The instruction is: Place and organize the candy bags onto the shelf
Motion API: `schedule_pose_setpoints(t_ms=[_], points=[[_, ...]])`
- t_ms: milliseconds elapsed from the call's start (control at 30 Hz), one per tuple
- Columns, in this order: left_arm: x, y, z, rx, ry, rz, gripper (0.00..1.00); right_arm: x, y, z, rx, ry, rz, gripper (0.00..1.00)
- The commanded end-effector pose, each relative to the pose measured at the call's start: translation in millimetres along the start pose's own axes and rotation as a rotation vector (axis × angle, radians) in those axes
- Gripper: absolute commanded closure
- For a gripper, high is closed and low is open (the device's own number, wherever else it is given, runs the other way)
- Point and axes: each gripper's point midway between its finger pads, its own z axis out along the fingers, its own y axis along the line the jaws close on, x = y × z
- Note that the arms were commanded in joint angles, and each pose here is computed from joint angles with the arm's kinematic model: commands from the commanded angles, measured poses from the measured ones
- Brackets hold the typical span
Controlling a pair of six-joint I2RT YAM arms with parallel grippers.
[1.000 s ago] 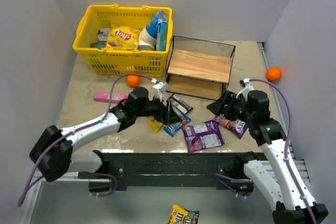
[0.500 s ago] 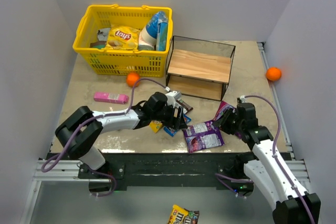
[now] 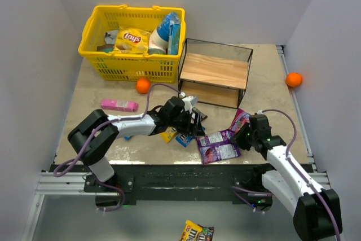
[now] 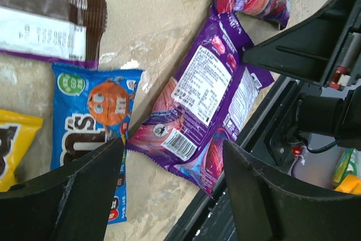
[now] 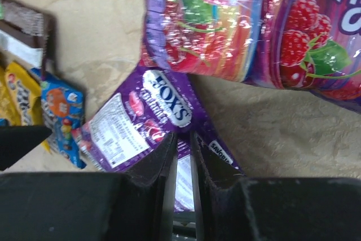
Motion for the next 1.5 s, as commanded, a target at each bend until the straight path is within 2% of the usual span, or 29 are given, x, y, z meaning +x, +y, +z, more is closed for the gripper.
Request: schedule_pose_setpoints(t_ms=[0,133,333,567,767,967,1133,1333,1467], points=[[22,-6,-8,0.017,0.035,-0.080,0.24,-6,0,13,0.003,-0.031,0.050,0.81],[39,-12,-6,0.000,0.053,-0.119,0.22,-3,-3,19,0.004,-0.023,0.072,0.81],[57,-20,-3,0.057,0.021,-0.288,0.21,-2,-3,21,-0.009,-0.027,0.083,0.81],[53,-29,4,0.106,-0.076,-0.517,0.21,1,0,19,-0.051,-0.031,0.100,0.80],[58,-34,13,0.081,-0.108,-0.649,0.22,5,-1,16,-0.072,-0.034,0.097,0.80],[68,-23,17,0.103,-0.142,-0.832,0.37,6,-2,13,-0.084,-0.040,0.068,0.80],[79,-21,36,0.107,-0.082,-0.865,0.39,12,-2,17,-0.104,-0.019,0.063,0.82],[80,-21,46,0.115,-0.072,-0.868,0.43,19,-4,23,-0.102,0.020,0.047,0.85],[78,-21,45,0.106,-0.078,-0.845,0.57,20,-2,23,-0.112,0.025,0.040,0.86]])
